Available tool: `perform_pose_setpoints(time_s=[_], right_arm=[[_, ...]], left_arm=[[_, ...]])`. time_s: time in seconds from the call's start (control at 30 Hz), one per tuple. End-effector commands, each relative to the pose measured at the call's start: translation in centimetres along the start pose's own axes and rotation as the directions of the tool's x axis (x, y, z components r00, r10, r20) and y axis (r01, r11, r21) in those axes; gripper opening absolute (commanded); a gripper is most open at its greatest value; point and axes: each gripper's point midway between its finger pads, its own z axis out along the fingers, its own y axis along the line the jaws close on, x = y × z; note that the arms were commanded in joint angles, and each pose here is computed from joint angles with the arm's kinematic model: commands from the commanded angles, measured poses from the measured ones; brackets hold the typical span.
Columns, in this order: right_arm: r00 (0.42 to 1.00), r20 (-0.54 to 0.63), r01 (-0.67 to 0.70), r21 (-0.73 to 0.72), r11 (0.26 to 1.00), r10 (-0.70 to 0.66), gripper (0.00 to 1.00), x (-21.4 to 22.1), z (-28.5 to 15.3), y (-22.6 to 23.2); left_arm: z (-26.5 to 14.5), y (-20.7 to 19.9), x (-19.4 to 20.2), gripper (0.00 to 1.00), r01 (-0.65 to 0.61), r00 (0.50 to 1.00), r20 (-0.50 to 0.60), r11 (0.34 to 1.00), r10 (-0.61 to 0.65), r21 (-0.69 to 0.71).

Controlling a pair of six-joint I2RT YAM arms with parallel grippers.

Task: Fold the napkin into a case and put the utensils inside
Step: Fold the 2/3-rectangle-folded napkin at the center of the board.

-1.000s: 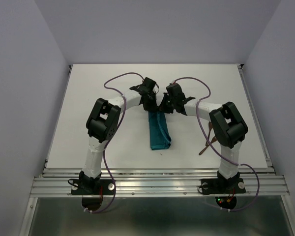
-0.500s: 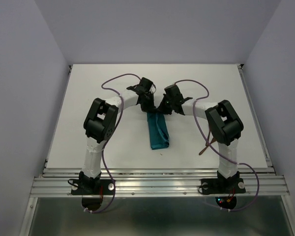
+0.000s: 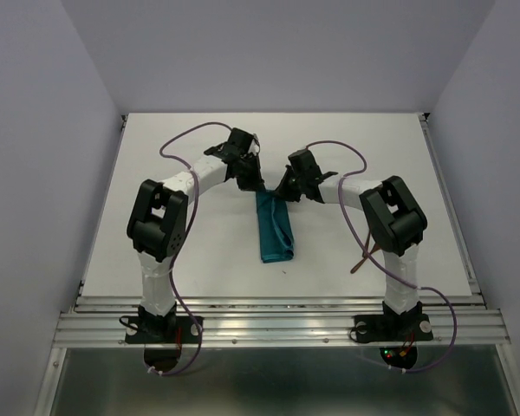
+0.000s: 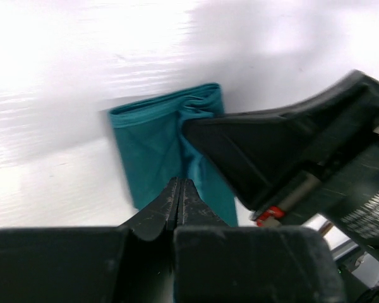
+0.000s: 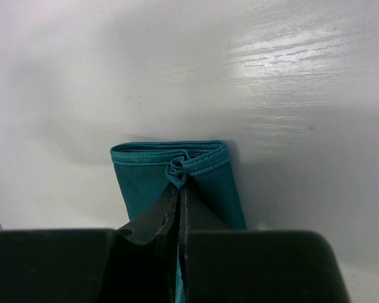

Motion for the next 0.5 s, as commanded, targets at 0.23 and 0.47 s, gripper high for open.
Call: perform_pose_setpoints(time_s=[0.23, 0.47], right_arm=[[0.998, -0.036, 0.047, 0.062, 0.997, -0.045, 0.01, 1.3, 0.4, -1.3], [0.998, -0.041, 0.05, 0.062, 0.997, -0.047, 0.01, 1.4, 0.4, -1.3]], left_arm=[[1.8, 3.7, 0.2, 0.0, 0.035, 0.999, -0.026, 0.998, -0.036, -0.05], [2.2, 3.7, 0.9, 0.0, 0.037, 0.998, -0.043, 0.999, -0.038, -0.032]])
